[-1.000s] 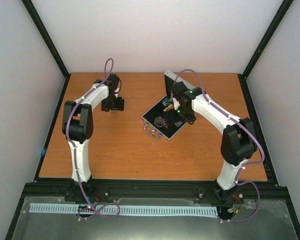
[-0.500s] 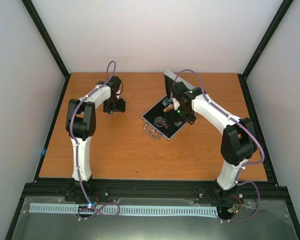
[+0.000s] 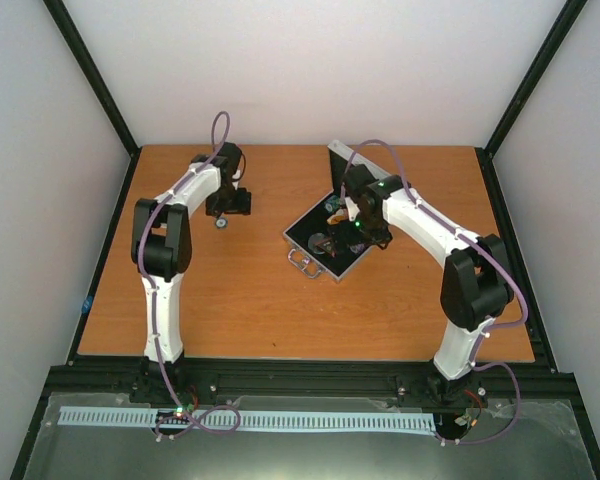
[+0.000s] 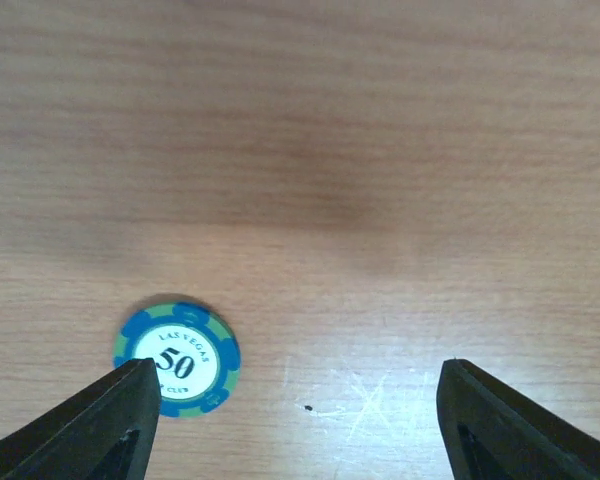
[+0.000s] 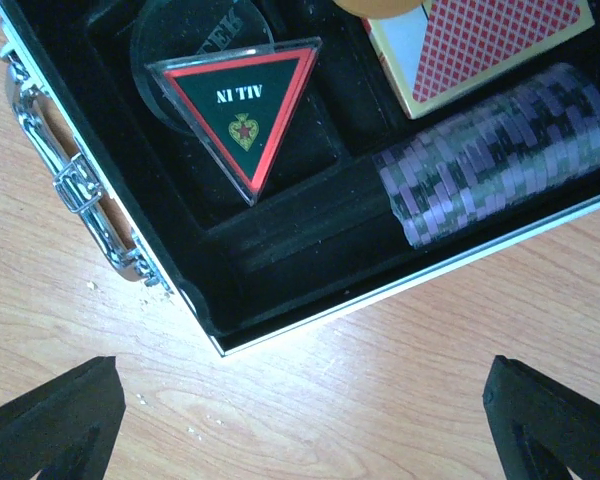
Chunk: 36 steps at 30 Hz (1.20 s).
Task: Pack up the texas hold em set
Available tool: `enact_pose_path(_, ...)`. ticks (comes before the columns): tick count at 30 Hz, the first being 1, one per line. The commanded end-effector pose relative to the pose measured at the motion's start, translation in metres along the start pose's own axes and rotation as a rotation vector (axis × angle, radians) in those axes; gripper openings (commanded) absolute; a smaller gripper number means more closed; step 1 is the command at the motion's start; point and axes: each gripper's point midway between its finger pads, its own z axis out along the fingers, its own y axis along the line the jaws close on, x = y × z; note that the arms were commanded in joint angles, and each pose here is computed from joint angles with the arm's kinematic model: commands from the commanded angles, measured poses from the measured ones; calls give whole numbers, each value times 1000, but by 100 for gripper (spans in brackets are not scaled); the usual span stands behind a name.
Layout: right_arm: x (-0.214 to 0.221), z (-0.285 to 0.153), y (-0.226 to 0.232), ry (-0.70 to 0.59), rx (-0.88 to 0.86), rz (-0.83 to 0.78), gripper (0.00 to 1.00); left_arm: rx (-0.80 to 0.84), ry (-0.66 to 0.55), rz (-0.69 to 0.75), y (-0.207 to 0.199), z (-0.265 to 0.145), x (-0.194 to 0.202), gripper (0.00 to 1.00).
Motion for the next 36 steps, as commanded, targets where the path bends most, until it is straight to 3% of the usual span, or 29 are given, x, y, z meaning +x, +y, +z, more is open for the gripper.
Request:
enact_pose_path(1,-11,-1,0,-10,-4,-9,100,-27,-38,5,6,-15,-18,78)
enact_pose_path(27,-14,5,-2,17,9,-1,100,-40,109,-25,37,40,13,78)
enact_pose_path(36,-14,4,-2,12,9,12,100,-46,136,-25,43,35,29,62)
